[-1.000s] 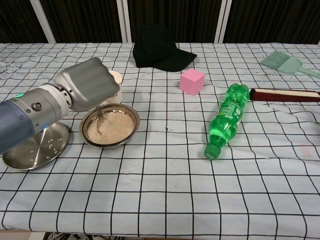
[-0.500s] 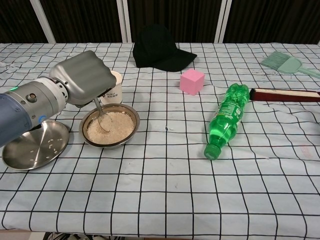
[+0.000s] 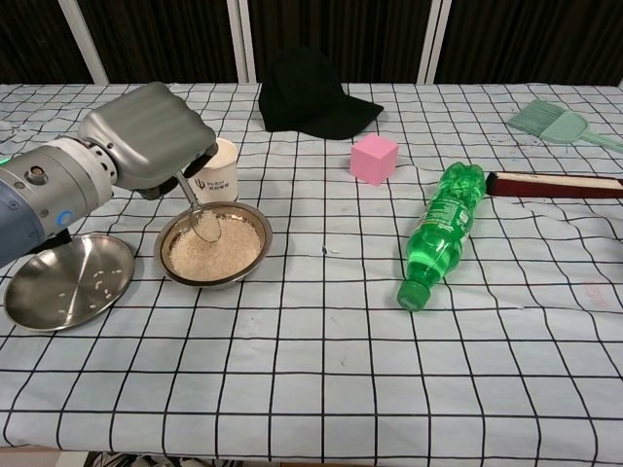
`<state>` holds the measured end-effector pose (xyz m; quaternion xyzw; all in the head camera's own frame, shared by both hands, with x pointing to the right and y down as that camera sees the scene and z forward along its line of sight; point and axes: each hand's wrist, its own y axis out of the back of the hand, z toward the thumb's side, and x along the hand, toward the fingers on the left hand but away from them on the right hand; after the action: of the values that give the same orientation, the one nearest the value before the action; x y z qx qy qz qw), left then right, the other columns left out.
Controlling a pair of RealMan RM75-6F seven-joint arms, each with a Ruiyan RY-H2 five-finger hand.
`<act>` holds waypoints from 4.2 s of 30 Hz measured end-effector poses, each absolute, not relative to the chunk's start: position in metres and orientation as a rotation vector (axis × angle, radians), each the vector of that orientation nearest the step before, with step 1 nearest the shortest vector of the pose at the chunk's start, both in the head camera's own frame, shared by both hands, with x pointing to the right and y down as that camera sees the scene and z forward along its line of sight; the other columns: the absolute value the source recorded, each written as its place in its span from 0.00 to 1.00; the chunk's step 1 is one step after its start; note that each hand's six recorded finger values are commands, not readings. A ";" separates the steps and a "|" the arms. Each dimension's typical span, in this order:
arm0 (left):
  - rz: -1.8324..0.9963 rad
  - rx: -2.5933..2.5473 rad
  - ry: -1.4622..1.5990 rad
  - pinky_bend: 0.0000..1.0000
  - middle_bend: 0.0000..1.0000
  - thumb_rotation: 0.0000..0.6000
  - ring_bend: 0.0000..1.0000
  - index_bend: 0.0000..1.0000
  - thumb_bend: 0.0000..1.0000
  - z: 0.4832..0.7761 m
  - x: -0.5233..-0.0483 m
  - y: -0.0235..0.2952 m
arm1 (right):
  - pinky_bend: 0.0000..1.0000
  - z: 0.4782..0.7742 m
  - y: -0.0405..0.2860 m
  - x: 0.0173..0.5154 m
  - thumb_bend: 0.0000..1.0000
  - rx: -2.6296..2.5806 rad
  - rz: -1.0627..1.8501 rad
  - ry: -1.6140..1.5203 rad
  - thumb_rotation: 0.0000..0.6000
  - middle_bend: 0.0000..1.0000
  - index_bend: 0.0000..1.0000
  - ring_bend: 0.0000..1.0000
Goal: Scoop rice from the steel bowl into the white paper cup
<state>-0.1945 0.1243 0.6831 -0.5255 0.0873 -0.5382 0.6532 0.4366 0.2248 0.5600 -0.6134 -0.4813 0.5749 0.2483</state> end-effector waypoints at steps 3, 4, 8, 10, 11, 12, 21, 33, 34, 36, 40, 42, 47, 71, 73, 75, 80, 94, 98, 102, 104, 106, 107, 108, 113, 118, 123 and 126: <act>-1.223 -1.200 0.218 1.00 1.00 1.00 1.00 0.78 0.48 0.681 -0.197 0.122 | 0.17 0.560 0.225 0.436 0.21 -1.671 1.566 -1.311 1.00 0.00 0.00 0.00; -1.223 -1.202 0.223 1.00 1.00 1.00 1.00 0.78 0.48 0.680 -0.197 0.122 | 0.17 0.560 0.225 0.436 0.21 -1.670 1.566 -1.310 1.00 0.00 0.00 0.00; -1.229 -1.223 0.253 1.00 1.00 1.00 1.00 0.78 0.48 0.679 -0.201 0.121 | 0.17 0.560 0.225 0.436 0.21 -1.670 1.567 -1.310 1.00 0.00 0.00 0.00; -1.233 -1.239 0.273 1.00 1.00 1.00 1.00 0.78 0.48 0.679 -0.202 0.121 | 0.17 0.560 0.225 0.436 0.21 -1.670 1.566 -1.311 1.00 0.00 0.00 0.00; -1.235 -1.248 0.287 1.00 1.00 1.00 1.00 0.78 0.48 0.678 -0.203 0.120 | 0.17 0.560 0.225 0.436 0.21 -1.670 1.567 -1.311 1.00 0.00 0.00 0.00; -1.237 -1.253 0.296 1.00 1.00 1.00 1.00 0.78 0.48 0.678 -0.204 0.120 | 0.17 0.560 0.225 0.437 0.21 -1.670 1.567 -1.311 1.00 0.00 0.00 0.00; -1.235 -1.271 0.374 1.00 1.00 1.00 1.00 0.78 0.48 0.672 -0.207 0.112 | 0.17 0.560 0.225 0.436 0.21 -1.669 1.566 -1.311 1.00 0.00 0.00 0.00; -1.226 -1.244 0.442 1.00 1.00 1.00 1.00 0.78 0.48 0.656 -0.205 0.090 | 0.17 0.559 0.225 0.437 0.21 -1.667 1.566 -1.310 1.00 0.00 0.00 0.00; -1.228 -1.239 0.447 1.00 1.00 1.00 1.00 0.78 0.48 0.655 -0.206 0.088 | 0.17 0.559 0.225 0.437 0.21 -1.666 1.566 -1.311 1.00 0.00 0.00 0.00; -1.238 -1.223 0.460 1.00 1.00 1.00 1.00 0.78 0.48 0.653 -0.208 0.080 | 0.17 0.559 0.225 0.437 0.21 -1.665 1.567 -1.310 1.00 0.00 0.00 0.00; -1.259 -1.202 0.471 1.00 1.00 1.00 1.00 0.78 0.48 0.654 -0.211 0.067 | 0.17 0.560 0.225 0.437 0.21 -1.665 1.568 -1.307 1.00 0.00 0.00 0.00; -1.267 -1.193 0.475 1.00 1.00 1.00 1.00 0.78 0.48 0.655 -0.211 0.062 | 0.17 0.560 0.225 0.437 0.21 -1.664 1.569 -1.308 1.00 0.00 0.00 0.00; -1.292 -1.172 0.474 1.00 1.00 1.00 1.00 0.78 0.48 0.661 -0.214 0.051 | 0.17 0.560 0.224 0.438 0.21 -1.662 1.571 -1.310 1.00 0.00 0.00 0.00; -1.336 -1.113 0.421 1.00 1.00 1.00 1.00 0.78 0.48 0.687 -0.227 0.032 | 0.17 0.561 0.225 0.439 0.21 -1.660 1.583 -1.319 1.00 0.00 0.00 0.00; -1.334 -1.110 0.413 1.00 1.00 1.00 1.00 0.78 0.48 0.688 -0.225 0.032 | 0.17 0.560 0.225 0.439 0.21 -1.660 1.584 -1.320 1.00 0.00 0.00 0.00; -1.323 -1.097 0.394 1.00 1.00 1.00 1.00 0.78 0.48 0.689 -0.223 0.031 | 0.17 0.560 0.225 0.439 0.21 -1.660 1.584 -1.322 1.00 0.00 0.00 0.00; -1.284 -1.063 0.343 1.00 1.00 1.00 1.00 0.78 0.48 0.690 -0.213 0.031 | 0.17 0.560 0.225 0.439 0.21 -1.659 1.583 -1.329 1.00 0.00 0.00 0.00; -1.147 -0.886 0.136 1.00 1.00 1.00 1.00 0.78 0.48 0.693 -0.194 0.038 | 0.17 0.559 0.225 0.439 0.21 -1.661 1.582 -1.338 1.00 0.00 0.00 0.00; -1.055 -0.802 0.058 1.00 1.00 1.00 1.00 0.78 0.48 0.690 -0.182 0.041 | 0.17 0.559 0.225 0.439 0.21 -1.661 1.580 -1.341 1.00 0.00 0.00 0.00; -0.958 -0.725 -0.016 1.00 1.00 1.00 1.00 0.78 0.48 0.688 -0.171 0.044 | 0.17 0.558 0.225 0.439 0.21 -1.660 1.578 -1.346 1.00 0.00 0.00 0.00; -0.913 -0.682 -0.063 1.00 1.00 1.00 1.00 0.78 0.49 0.689 -0.168 0.046 | 0.17 0.558 0.225 0.439 0.21 -1.661 1.578 -1.346 1.00 0.00 0.00 0.00; -0.877 -0.642 -0.105 1.00 1.00 1.00 1.00 0.79 0.49 0.689 -0.167 0.048 | 0.17 0.559 0.225 0.439 0.21 -1.662 1.579 -1.347 1.00 0.00 0.00 0.00; -0.855 -0.617 -0.128 1.00 1.00 1.00 1.00 0.79 0.48 0.689 -0.166 0.048 | 0.17 0.559 0.225 0.439 0.21 -1.663 1.579 -1.347 1.00 0.00 0.00 0.00; -0.842 -0.601 -0.142 1.00 1.00 1.00 1.00 0.79 0.48 0.688 -0.166 0.048 | 0.17 0.559 0.225 0.439 0.21 -1.664 1.579 -1.347 1.00 0.00 0.00 0.00; -0.821 -0.583 -0.163 1.00 1.00 1.00 1.00 0.79 0.48 0.686 -0.163 0.050 | 0.17 0.558 0.225 0.439 0.21 -1.664 1.577 -1.354 1.00 0.00 0.00 0.00; -0.813 -0.572 -0.176 1.00 1.00 1.00 1.00 0.79 0.49 0.685 -0.164 0.051 | 0.17 0.558 0.225 0.439 0.21 -1.666 1.576 -1.354 1.00 0.00 0.00 0.00; -0.807 -0.553 -0.191 1.00 1.00 1.00 1.00 0.79 0.48 0.684 -0.167 0.052 | 0.17 0.558 0.225 0.439 0.21 -1.667 1.575 -1.359 1.00 0.00 0.00 0.00; -0.815 -0.556 -0.183 1.00 1.00 1.00 1.00 0.79 0.48 0.682 -0.169 0.051 | 0.17 0.558 0.226 0.439 0.21 -1.669 1.576 -1.358 1.00 0.00 0.00 0.00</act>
<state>-0.1689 0.0511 0.6821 -0.2667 -0.0877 -0.3904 0.8768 0.4390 0.2257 0.5579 -0.6083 -0.4948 0.5743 0.2352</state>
